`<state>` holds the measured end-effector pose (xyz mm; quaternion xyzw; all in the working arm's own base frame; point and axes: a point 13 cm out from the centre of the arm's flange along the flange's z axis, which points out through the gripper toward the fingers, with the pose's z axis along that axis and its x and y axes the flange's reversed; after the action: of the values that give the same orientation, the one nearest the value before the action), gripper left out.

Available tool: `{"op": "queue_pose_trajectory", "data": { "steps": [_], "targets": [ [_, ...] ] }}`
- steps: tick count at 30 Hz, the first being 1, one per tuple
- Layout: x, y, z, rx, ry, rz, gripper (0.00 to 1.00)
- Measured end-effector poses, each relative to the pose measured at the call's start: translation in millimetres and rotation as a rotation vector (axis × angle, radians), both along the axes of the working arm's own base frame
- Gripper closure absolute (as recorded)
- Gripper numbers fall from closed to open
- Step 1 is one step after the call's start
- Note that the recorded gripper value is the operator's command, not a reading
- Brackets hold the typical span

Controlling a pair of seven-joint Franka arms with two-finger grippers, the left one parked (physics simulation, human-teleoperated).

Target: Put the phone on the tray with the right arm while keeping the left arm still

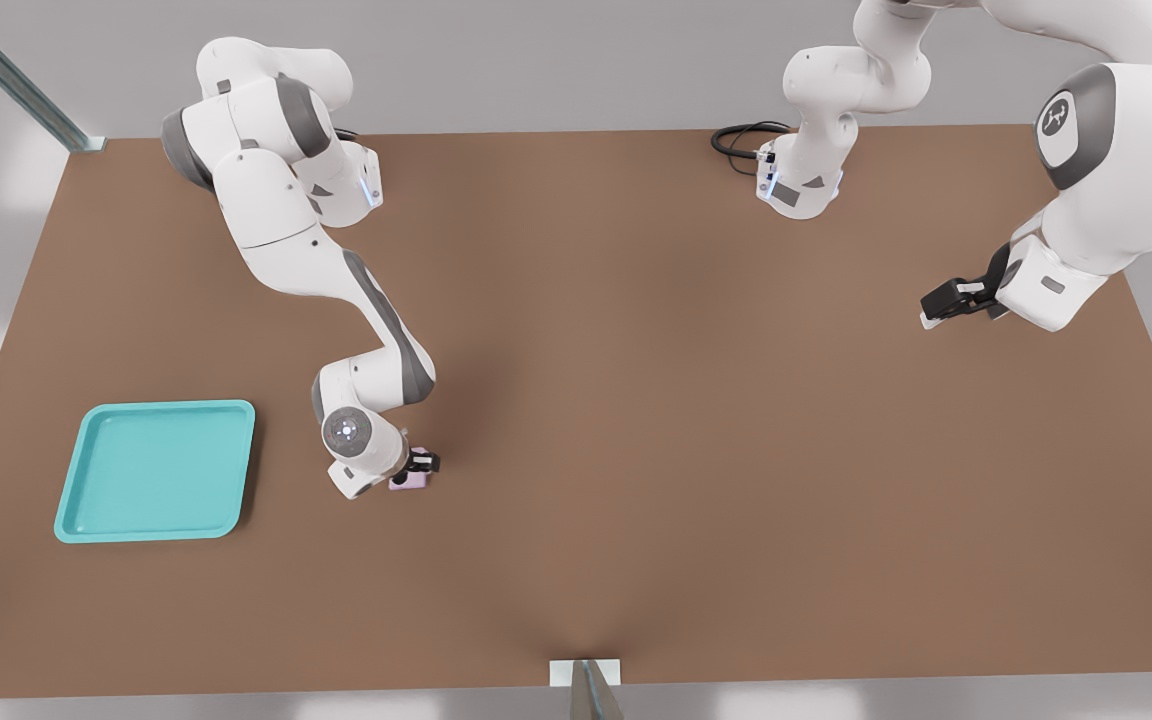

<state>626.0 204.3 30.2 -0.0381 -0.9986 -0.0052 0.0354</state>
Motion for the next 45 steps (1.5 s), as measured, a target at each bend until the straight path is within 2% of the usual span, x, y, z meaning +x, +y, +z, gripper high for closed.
{"op": "queue_pose_trajectory", "data": {
  "steps": [3, 9, 14, 20, 26, 32, 42, 43, 44, 45],
  "targets": [
    [1, 0, 0, 0.001, -0.001, 0.0, 0.21],
    [2, -1, 3, 0.007, -0.006, 0.005, 0.27],
    [6, 0, 13, 0.012, -0.016, 0.014, 0.27],
    [32, -12, 53, 0.02, -0.065, 0.004, 0.27],
    [54, -92, 87, 0.019, -0.077, -0.077, 0.27],
    [44, -220, 88, 0.017, -0.038, -0.157, 0.27],
    [8, -385, 69, 0.056, -0.013, -0.134, 0.27],
    [3, -396, 65, 0.06, -0.009, -0.121, 0.26],
    [0, -402, 62, 0.063, -0.007, -0.103, 0.0],
    [-1, -405, 61, 0.064, -0.006, -0.081, 0.0]
  ]
}}
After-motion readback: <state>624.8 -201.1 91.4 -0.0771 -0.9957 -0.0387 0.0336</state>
